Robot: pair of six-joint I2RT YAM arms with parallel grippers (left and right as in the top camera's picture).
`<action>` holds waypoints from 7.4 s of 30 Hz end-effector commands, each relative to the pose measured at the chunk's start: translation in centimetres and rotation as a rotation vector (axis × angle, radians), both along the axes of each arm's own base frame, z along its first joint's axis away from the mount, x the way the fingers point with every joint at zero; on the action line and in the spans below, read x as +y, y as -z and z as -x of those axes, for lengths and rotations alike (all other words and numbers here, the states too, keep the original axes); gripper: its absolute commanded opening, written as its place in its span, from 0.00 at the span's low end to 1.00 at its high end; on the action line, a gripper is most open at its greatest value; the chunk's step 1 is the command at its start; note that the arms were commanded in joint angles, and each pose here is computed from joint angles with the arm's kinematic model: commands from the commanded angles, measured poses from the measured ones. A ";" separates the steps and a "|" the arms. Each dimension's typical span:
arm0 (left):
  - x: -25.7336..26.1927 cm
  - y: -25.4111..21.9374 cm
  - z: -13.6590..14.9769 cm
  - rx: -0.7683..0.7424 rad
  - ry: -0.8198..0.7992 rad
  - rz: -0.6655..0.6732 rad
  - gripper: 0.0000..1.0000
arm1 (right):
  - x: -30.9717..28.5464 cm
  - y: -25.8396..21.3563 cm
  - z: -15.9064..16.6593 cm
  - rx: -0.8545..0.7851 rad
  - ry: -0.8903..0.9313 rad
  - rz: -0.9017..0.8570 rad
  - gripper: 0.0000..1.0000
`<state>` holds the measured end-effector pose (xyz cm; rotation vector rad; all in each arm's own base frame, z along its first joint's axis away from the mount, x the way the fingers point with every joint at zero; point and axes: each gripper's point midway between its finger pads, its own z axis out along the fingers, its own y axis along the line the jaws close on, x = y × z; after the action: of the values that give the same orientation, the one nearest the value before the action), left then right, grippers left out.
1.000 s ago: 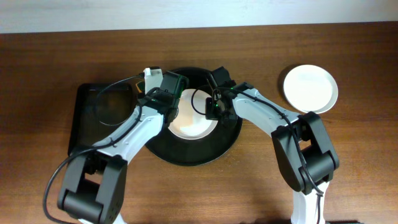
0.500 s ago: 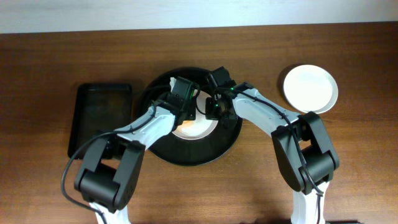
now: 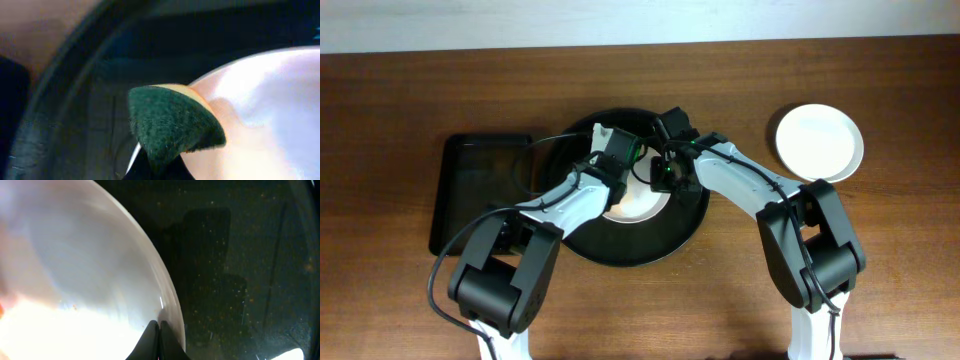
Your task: Clean dirty plates on tray and stack at the side
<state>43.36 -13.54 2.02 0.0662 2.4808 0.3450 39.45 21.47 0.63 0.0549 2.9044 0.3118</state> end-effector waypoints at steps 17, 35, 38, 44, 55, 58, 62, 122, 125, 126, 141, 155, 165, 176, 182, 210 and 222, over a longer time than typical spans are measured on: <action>-1.0 -8.3 -0.9 -0.050 0.048 0.450 0.00 | -2.6 3.4 1.1 0.065 0.028 0.108 0.04; 0.8 2.2 -0.7 0.017 0.038 -0.063 0.00 | -2.5 3.4 1.1 0.066 0.024 0.105 0.04; 1.5 1.7 -1.1 0.000 0.035 -0.106 0.00 | -2.5 3.4 1.1 0.067 0.024 0.105 0.04; 4.0 -2.0 -3.5 -0.162 -0.064 -0.224 0.00 | -2.6 3.4 1.2 0.070 0.024 0.106 0.04; 10.5 -17.3 -3.4 -0.366 -0.242 -0.083 0.00 | -1.5 -0.2 -0.8 -0.006 -0.041 0.085 0.08; 9.7 -16.4 -0.2 -0.196 -0.155 0.135 0.00 | 0.3 -7.2 -2.3 -0.090 -0.163 0.027 0.41; 11.5 -12.6 3.7 0.062 -0.167 0.247 0.01 | -1.1 -9.8 -1.6 -0.053 -0.187 0.086 0.77; 16.4 -10.9 6.7 0.185 -0.305 0.271 0.99 | -0.3 -24.9 -4.2 -0.601 -0.337 0.625 0.04; 16.4 -10.9 6.7 0.185 -0.305 0.271 0.99 | -3.5 -24.8 -4.9 -0.517 -0.260 0.388 0.04; 16.4 -10.9 6.7 0.185 -0.305 0.271 0.99 | -5.6 -24.6 -5.5 -0.481 -0.198 0.314 0.04; 16.4 -10.9 6.7 0.185 -0.305 0.271 0.99 | -35.7 -14.5 -5.1 -0.135 0.464 -0.016 0.04; 16.4 -10.9 6.7 0.185 -0.305 0.271 0.99 | -40.8 -7.8 -3.1 -0.056 0.565 0.074 0.80; 16.4 -10.9 6.7 0.185 -0.305 0.271 0.99 | -28.4 -21.8 -2.7 -0.107 0.131 -0.075 0.99; 16.4 -10.9 6.7 0.185 -0.305 0.271 0.99 | -25.5 -21.4 -3.2 -0.095 0.062 -0.081 0.99; 16.4 -10.9 6.7 0.185 -0.305 0.271 0.99 | -25.1 -27.6 -1.0 -0.247 0.056 -0.043 0.99; 16.3 -10.9 6.7 0.186 -0.303 0.271 0.99 | -19.9 -27.8 17.2 -1.673 0.053 0.118 0.99; 16.3 -10.9 6.7 0.186 -0.302 0.271 0.99 | -20.9 -15.3 14.9 -1.273 0.130 0.090 0.99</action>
<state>36.63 2.79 12.80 -0.4170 2.7036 0.1280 24.60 0.90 16.04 -0.0076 1.6364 0.1085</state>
